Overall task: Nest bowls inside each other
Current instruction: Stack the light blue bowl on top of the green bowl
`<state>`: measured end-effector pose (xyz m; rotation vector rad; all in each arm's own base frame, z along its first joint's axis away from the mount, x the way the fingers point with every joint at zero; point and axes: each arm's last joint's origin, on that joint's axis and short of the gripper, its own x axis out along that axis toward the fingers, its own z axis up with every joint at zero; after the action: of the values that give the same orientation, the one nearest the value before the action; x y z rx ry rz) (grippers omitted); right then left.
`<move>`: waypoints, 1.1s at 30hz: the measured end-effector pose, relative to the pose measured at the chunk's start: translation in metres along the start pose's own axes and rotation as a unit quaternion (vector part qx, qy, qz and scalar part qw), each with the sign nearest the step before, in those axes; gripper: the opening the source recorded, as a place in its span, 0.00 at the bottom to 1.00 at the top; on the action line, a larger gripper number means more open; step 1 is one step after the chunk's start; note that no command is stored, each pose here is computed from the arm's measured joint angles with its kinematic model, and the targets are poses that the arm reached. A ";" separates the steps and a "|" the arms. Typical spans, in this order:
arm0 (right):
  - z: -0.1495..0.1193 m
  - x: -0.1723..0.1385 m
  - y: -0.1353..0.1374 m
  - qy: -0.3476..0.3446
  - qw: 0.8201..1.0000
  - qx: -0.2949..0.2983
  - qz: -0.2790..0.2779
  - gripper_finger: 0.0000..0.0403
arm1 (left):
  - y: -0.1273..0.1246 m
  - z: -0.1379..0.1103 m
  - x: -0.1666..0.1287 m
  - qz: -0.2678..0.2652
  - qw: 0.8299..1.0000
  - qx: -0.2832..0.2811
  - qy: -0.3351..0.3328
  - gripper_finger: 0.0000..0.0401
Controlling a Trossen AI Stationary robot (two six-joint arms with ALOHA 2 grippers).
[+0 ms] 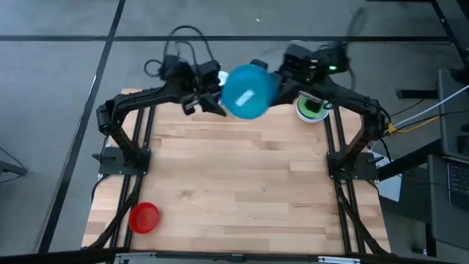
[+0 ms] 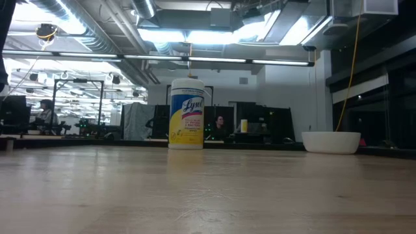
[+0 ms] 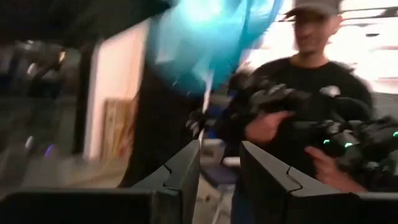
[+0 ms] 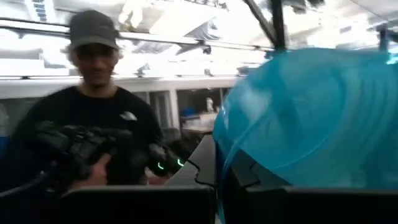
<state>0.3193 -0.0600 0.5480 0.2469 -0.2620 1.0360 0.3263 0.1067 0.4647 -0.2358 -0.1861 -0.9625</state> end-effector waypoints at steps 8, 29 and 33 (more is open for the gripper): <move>0.027 0.008 0.026 -0.011 0.999 -0.046 0.024 0.00 | 0.022 -0.012 -0.019 0.056 0.997 -0.030 0.036 0.28; -0.090 -0.032 -0.039 0.172 0.955 0.218 -0.104 0.00 | 0.004 -0.055 -0.195 0.608 0.731 -0.187 0.248 0.28; -0.120 -0.058 -0.044 0.241 0.905 0.240 -0.256 0.00 | -0.020 -0.046 -0.217 0.666 0.670 -0.192 0.265 0.28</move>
<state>0.3414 -0.0892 0.4123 0.4649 0.4997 0.5900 0.1906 0.2540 0.3659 -0.3756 0.6959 0.4714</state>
